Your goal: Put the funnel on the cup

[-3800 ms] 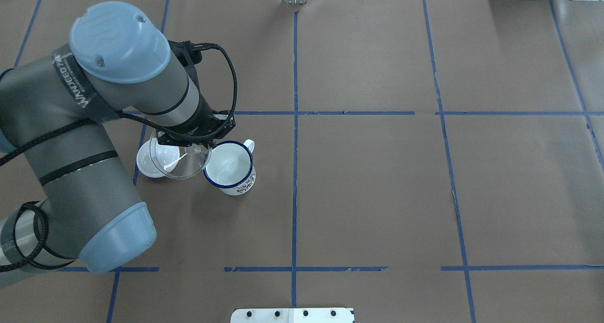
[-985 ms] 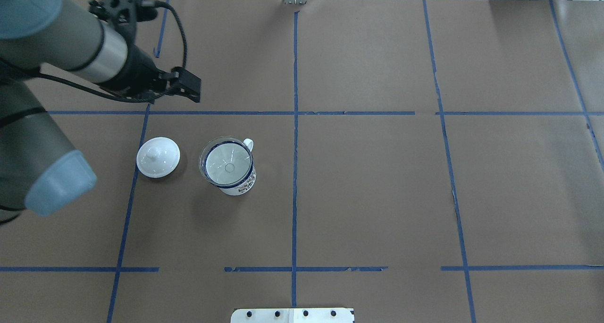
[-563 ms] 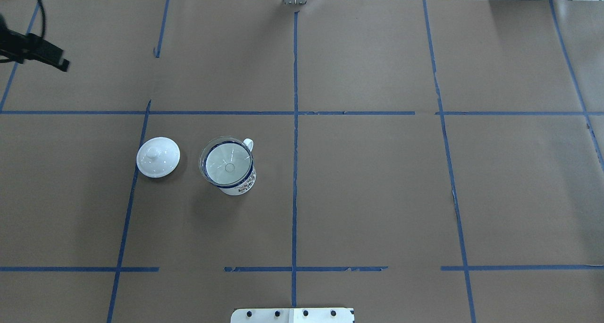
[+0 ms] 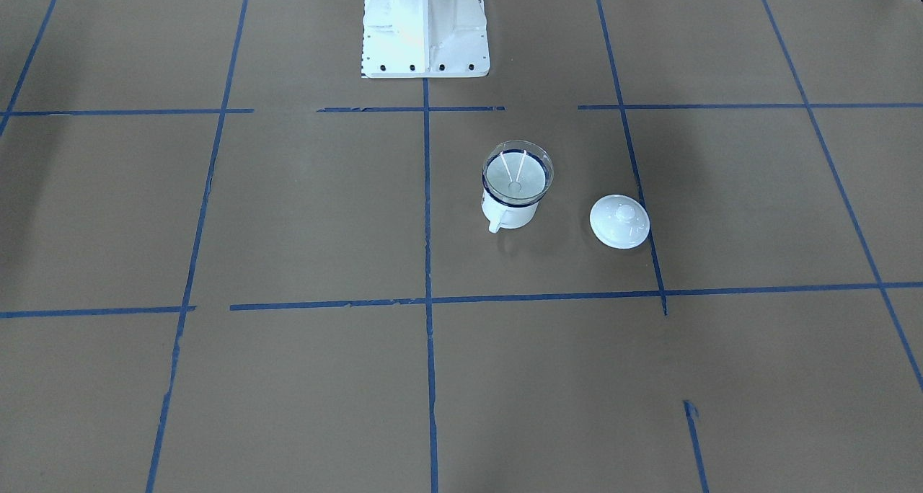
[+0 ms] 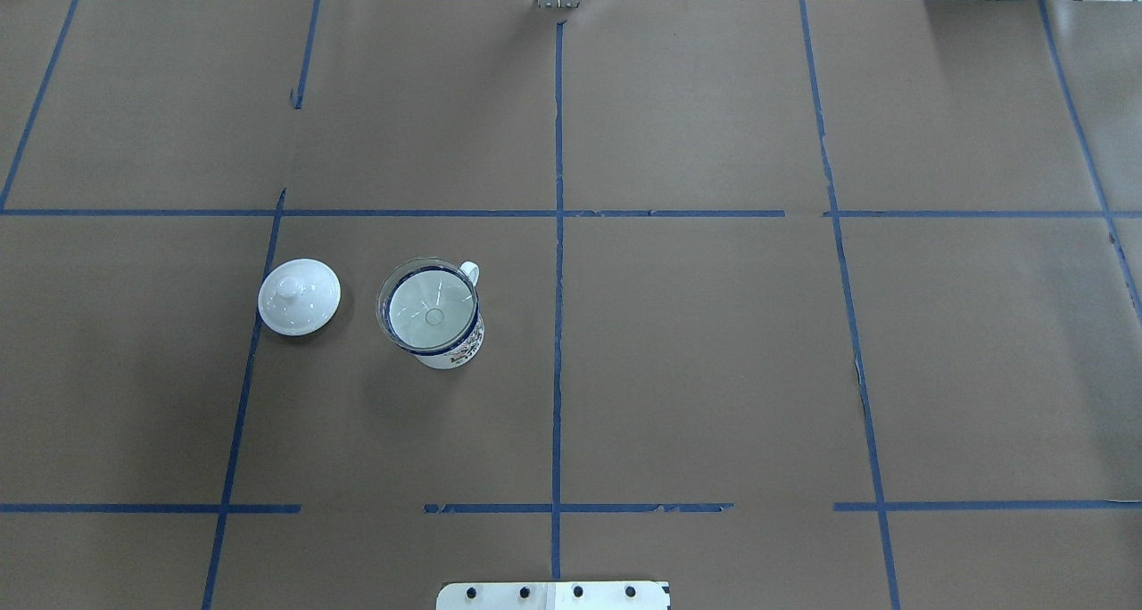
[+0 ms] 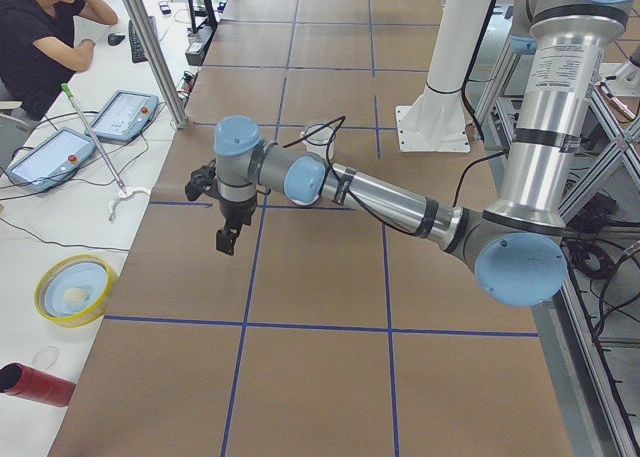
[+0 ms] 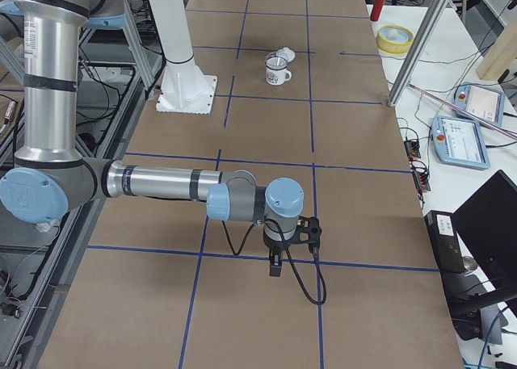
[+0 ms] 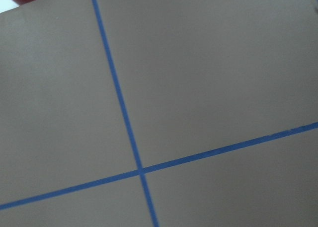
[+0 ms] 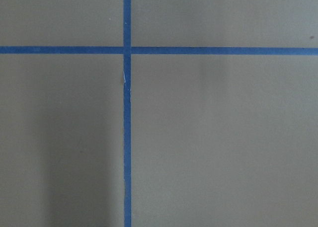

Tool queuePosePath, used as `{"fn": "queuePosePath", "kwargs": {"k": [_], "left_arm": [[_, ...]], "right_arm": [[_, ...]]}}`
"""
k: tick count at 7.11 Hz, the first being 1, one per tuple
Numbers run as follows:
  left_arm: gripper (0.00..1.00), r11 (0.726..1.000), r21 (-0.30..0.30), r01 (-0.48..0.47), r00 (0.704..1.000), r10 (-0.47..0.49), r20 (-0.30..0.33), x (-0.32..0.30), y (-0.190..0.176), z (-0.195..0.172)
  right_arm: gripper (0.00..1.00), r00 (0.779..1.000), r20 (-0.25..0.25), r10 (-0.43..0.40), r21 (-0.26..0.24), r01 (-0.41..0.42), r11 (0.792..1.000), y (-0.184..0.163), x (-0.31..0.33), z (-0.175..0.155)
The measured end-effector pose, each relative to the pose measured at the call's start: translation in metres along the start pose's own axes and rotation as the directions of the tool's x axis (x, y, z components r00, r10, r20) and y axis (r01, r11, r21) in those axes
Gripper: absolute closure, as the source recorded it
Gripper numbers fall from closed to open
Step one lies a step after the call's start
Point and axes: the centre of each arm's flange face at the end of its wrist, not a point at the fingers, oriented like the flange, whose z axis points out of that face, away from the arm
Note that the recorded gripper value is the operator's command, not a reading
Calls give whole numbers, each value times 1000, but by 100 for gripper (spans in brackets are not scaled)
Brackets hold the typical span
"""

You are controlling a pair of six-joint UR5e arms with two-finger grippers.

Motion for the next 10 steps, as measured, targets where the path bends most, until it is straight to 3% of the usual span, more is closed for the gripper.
{"fn": "queuePosePath", "kwargs": {"k": [2, 4, 10], "left_arm": [[0, 994, -70, 83, 996, -84, -12, -36, 62, 29], [0, 987, -101, 125, 990, -131, -46, -45, 91, 41], [0, 986, -98, 133, 988, -140, -58, -45, 96, 40]], "right_arm": [[0, 1000, 0, 0, 0, 0, 1000, 0, 0, 0], [0, 1000, 0, 0, 0, 0, 1000, 0, 0, 0], [0, 1000, 0, 0, 0, 0, 1000, 0, 0, 0]]}}
